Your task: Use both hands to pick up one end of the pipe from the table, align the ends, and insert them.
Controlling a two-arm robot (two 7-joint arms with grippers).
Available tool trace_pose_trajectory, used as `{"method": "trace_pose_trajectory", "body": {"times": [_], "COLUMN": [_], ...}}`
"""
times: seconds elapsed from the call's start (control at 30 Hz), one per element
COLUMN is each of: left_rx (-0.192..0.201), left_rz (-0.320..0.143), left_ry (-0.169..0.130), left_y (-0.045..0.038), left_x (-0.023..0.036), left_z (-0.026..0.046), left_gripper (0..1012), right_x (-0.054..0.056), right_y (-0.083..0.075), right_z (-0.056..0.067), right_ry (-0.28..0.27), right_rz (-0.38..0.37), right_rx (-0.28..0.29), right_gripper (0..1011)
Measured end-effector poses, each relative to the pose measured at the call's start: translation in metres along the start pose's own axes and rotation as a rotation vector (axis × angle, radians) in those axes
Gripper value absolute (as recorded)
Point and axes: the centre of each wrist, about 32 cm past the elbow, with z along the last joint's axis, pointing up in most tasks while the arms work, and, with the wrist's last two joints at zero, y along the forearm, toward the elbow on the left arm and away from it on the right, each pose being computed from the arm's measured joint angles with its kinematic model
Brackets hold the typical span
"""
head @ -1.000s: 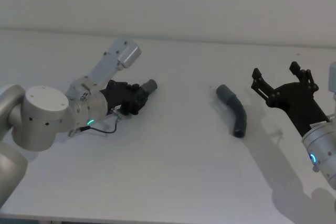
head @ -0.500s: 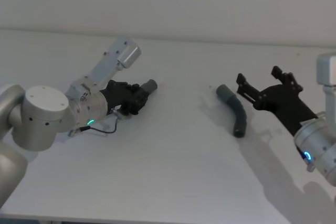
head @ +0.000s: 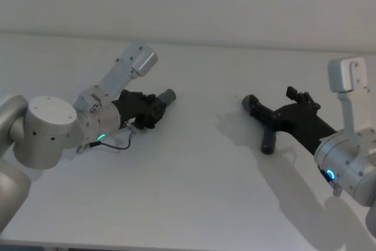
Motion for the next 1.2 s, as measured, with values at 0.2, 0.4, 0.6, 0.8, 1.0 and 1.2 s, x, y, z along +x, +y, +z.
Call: {"method": "trace_pose_trajectory", "body": {"times": [0.2, 0.4, 0.6, 0.8, 1.0, 1.2], "left_rx": [0.0, 0.0, 0.0, 0.0, 0.0, 0.0], "left_rz": [0.0, 0.0, 0.0, 0.0, 0.0, 0.0], "left_ry": [0.0, 0.0, 0.0, 0.0, 0.0, 0.0], "left_y": [0.0, 0.0, 0.0, 0.0, 0.0, 0.0], "left_x": [0.0, 0.0, 0.0, 0.0, 0.0, 0.0], "left_z": [0.0, 0.0, 0.0, 0.0, 0.0, 0.0], "left_gripper": [308, 308, 308, 308, 308, 308], "right_x": [-0.003, -0.003, -0.002, -0.001, -0.001, 0.0], "right_y": [0.005, 0.009, 0.014, 0.019, 0.022, 0.027], "right_z": [-0.003, -0.006, -0.009, -0.01, -0.011, -0.011], "right_ry": [-0.014, -0.03, -0.047, -0.059, -0.066, -0.071], "right_rz": [-0.01, -0.013, -0.007, 0.004, 0.011, 0.019], "right_rx": [-0.059, -0.102, -0.131, -0.149, -0.161, -0.176], "right_gripper": [1004, 1004, 1004, 1004, 1004, 1004]}}
